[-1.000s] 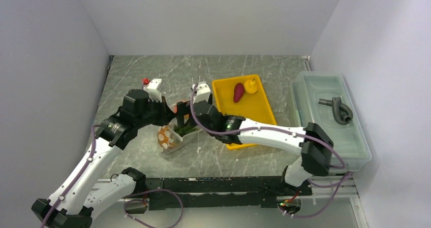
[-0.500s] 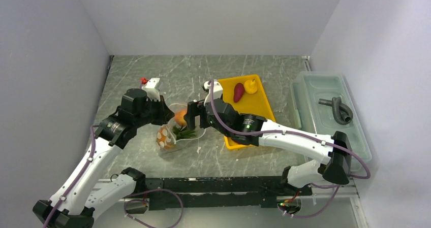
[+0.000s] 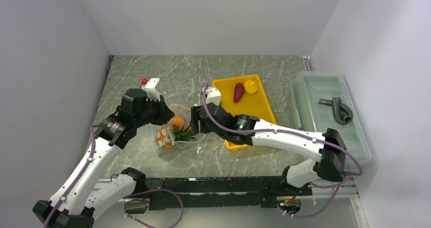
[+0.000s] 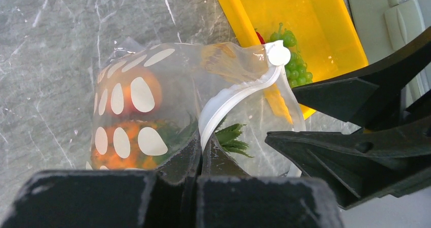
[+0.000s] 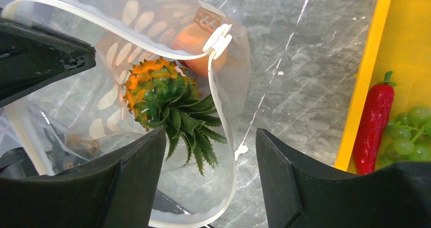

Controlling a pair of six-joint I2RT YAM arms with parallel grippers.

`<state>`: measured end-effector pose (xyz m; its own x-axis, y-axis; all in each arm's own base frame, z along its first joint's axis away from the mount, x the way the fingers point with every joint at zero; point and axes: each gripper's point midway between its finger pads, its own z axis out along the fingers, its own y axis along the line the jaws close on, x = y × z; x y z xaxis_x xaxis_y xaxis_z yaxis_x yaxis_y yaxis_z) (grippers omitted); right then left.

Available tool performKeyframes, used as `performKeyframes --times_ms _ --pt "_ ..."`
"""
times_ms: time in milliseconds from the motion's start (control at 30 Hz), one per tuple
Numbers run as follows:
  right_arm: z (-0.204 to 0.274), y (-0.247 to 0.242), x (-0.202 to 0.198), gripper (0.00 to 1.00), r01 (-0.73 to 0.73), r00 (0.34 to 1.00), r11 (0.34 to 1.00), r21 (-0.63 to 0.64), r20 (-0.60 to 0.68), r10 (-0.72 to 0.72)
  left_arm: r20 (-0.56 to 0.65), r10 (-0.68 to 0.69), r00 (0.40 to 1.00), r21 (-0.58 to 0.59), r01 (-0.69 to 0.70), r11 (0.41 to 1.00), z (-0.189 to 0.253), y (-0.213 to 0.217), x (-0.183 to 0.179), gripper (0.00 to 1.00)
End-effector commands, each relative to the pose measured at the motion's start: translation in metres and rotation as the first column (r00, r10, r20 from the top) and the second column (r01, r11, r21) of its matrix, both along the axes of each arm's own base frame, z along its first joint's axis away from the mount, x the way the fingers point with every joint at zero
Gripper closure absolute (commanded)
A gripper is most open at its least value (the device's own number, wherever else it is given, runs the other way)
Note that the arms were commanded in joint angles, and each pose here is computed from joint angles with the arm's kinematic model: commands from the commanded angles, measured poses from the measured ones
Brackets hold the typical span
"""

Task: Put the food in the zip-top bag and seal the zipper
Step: Place the fake fruit in the zipper food storage bag.

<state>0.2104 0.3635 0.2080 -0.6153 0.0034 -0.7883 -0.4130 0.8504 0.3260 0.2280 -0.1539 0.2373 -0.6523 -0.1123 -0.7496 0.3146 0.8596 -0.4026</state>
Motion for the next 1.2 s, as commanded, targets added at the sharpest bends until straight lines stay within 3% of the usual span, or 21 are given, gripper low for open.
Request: performKeyframes --times_ms 0,133,267,400,600,767,900,1167 --pt "-0.011 0.001 0.003 0.34 0.029 0.999 1.0 -0.009 -0.023 -0.029 0.027 -0.021 0.999 -0.04 0.022 0.999 0.01 -0.005 0.0 1.0" --pt "-0.015 0.002 0.007 0.46 0.032 0.999 0.999 -0.018 -0.024 -0.033 0.05 -0.037 0.998 -0.044 0.039 0.998 0.015 -0.007 -0.001 1.0" --pt "-0.008 0.003 0.017 0.66 0.033 0.999 0.999 -0.007 -0.006 -0.033 0.072 -0.027 0.997 -0.036 0.03 0.999 0.018 -0.005 0.002 1.0" --pt "0.005 0.001 0.031 0.99 0.046 0.999 0.999 -0.016 0.03 -0.045 0.065 -0.011 0.998 -0.007 0.011 1.0 0.018 -0.002 0.008 1.0" --pt "0.022 -0.005 0.053 1.0 0.088 0.992 0.996 -0.015 0.096 -0.086 0.066 0.048 0.997 0.09 -0.054 0.995 0.023 0.008 0.032 1.0" --pt "0.039 -0.01 0.052 1.0 0.093 0.984 0.992 0.082 0.146 -0.104 0.114 0.044 0.993 0.144 -0.06 0.988 0.043 0.01 0.05 1.0" --pt "0.017 -0.015 0.037 1.0 0.065 0.99 0.991 0.12 0.117 -0.079 0.102 -0.006 0.995 0.143 -0.009 0.99 0.037 0.002 0.049 1.0" --pt "-0.026 -0.016 0.009 1.0 0.029 0.999 0.994 0.102 0.017 -0.03 -0.04 -0.06 0.997 0.116 0.064 0.991 -0.007 -0.008 0.029 1.0"
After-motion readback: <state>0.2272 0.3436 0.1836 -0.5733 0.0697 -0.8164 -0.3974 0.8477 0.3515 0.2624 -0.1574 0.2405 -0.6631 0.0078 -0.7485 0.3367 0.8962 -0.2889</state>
